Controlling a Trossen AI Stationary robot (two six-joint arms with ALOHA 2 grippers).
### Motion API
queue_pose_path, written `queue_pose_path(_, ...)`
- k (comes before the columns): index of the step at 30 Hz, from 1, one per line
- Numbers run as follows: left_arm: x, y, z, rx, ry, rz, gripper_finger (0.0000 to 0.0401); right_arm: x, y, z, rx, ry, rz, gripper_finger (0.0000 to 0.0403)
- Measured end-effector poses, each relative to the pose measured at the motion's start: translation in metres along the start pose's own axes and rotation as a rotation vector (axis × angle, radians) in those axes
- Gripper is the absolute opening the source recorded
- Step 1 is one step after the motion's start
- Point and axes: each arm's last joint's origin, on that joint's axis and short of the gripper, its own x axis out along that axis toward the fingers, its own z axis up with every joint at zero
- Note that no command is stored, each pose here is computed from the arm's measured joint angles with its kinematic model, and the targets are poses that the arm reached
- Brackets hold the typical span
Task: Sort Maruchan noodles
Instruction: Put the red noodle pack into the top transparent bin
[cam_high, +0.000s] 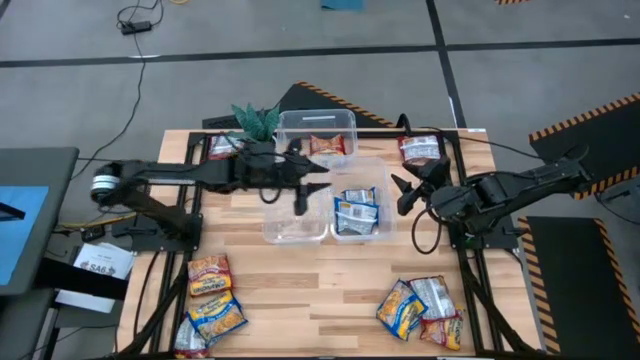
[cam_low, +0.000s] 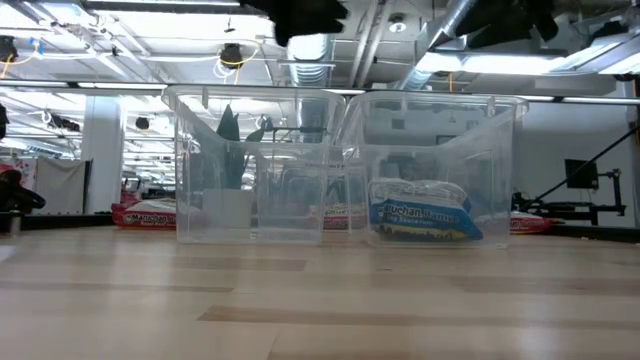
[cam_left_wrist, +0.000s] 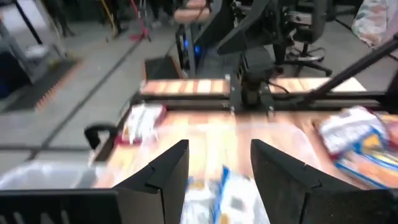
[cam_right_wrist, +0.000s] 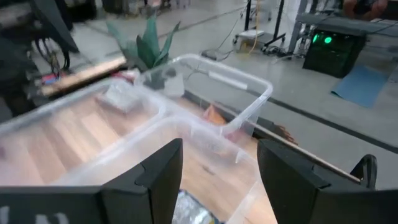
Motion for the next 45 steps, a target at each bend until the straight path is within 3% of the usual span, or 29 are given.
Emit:
queue_pose_path(5, -0.038, -0.016, -0.015, -0.032, 0.022, -0.062, 0.016, 0.0, -0.003, -0.006, -0.02, 0.054, 0.004, 0.0228)
queue_pose_path(9, -0.064, -0.032, -0.053, -0.063, -0.012, -0.075, 0.016, -0.001, -0.007, -0.012, -0.024, 0.112, -0.009, 0.0228)
queue_pose_path(13, -0.092, -0.036, -0.093, -0.119, -0.108, -0.034, 0.016, -0.002, -0.013, -0.019, -0.024, 0.157, -0.05, 0.0228)
queue_pose_path(17, -0.12, -0.032, -0.117, -0.17, -0.251, -0.009, 0.016, 0.002, -0.015, -0.033, -0.052, 0.185, -0.074, 0.0228)
queue_pose_path(23, -0.152, -0.025, -0.131, -0.192, -0.392, -0.023, 0.016, 0.005, -0.017, -0.066, -0.097, 0.267, -0.054, 0.0228)
queue_pose_path(30, -0.168, -0.022, -0.136, -0.179, -0.428, -0.068, 0.016, -0.003, -0.016, -0.09, -0.072, 0.22, -0.038, 0.0228)
queue_pose_path(36, -0.168, -0.022, -0.139, -0.172, -0.399, -0.067, 0.016, -0.009, -0.016, -0.099, -0.05, 0.094, -0.065, 0.0228)
queue_pose_path(45, -0.168, -0.022, -0.139, -0.172, -0.398, -0.067, 0.016, -0.007, -0.021, -0.094, 0.037, 0.082, -0.088, 0.0228)
